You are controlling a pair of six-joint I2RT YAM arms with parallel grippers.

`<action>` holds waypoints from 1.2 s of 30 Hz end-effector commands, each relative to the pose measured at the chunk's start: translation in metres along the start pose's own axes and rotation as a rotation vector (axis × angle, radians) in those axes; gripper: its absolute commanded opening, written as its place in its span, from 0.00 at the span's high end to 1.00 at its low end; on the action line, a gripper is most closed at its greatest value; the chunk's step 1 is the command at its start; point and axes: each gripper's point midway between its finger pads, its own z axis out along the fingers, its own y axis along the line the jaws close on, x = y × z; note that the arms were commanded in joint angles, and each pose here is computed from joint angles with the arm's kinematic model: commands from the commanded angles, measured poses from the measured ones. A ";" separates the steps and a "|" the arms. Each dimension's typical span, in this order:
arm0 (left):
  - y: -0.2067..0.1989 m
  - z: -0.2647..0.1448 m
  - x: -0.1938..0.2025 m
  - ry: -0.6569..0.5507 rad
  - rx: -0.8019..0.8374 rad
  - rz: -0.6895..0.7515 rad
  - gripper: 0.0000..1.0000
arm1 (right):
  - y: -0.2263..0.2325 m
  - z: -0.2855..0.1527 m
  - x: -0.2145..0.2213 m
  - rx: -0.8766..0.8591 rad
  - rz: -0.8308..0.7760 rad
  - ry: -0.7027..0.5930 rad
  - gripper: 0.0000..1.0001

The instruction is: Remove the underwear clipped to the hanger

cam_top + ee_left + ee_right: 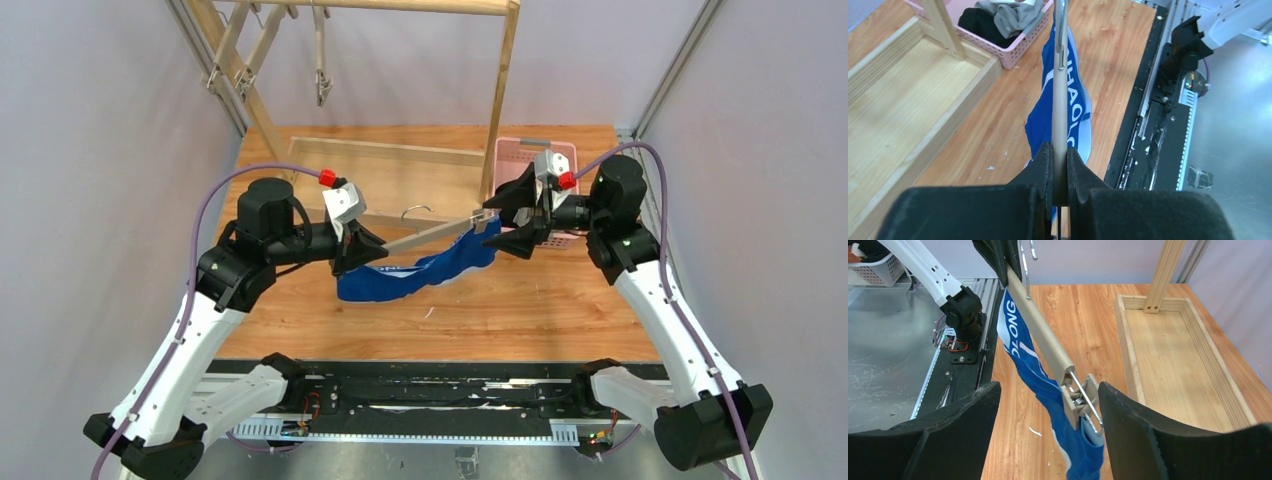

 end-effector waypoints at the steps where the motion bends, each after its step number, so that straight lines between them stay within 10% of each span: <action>1: -0.017 -0.004 -0.020 -0.084 0.075 0.055 1.00 | 0.003 -0.002 -0.012 -0.025 -0.033 -0.010 0.27; 23: -0.016 0.000 -0.021 -0.100 0.084 0.024 1.00 | -0.006 0.004 -0.006 -0.032 0.017 -0.015 0.50; 29: -0.015 0.002 -0.023 -0.104 0.087 0.017 1.00 | -0.005 0.008 -0.002 -0.052 0.035 -0.011 0.99; 32: -0.013 0.004 -0.020 -0.096 0.081 0.011 1.00 | -0.008 0.008 -0.002 -0.037 0.032 -0.013 0.99; 36: -0.011 0.004 -0.019 -0.094 0.068 0.005 1.00 | -0.012 0.007 -0.005 -0.001 0.024 -0.015 0.52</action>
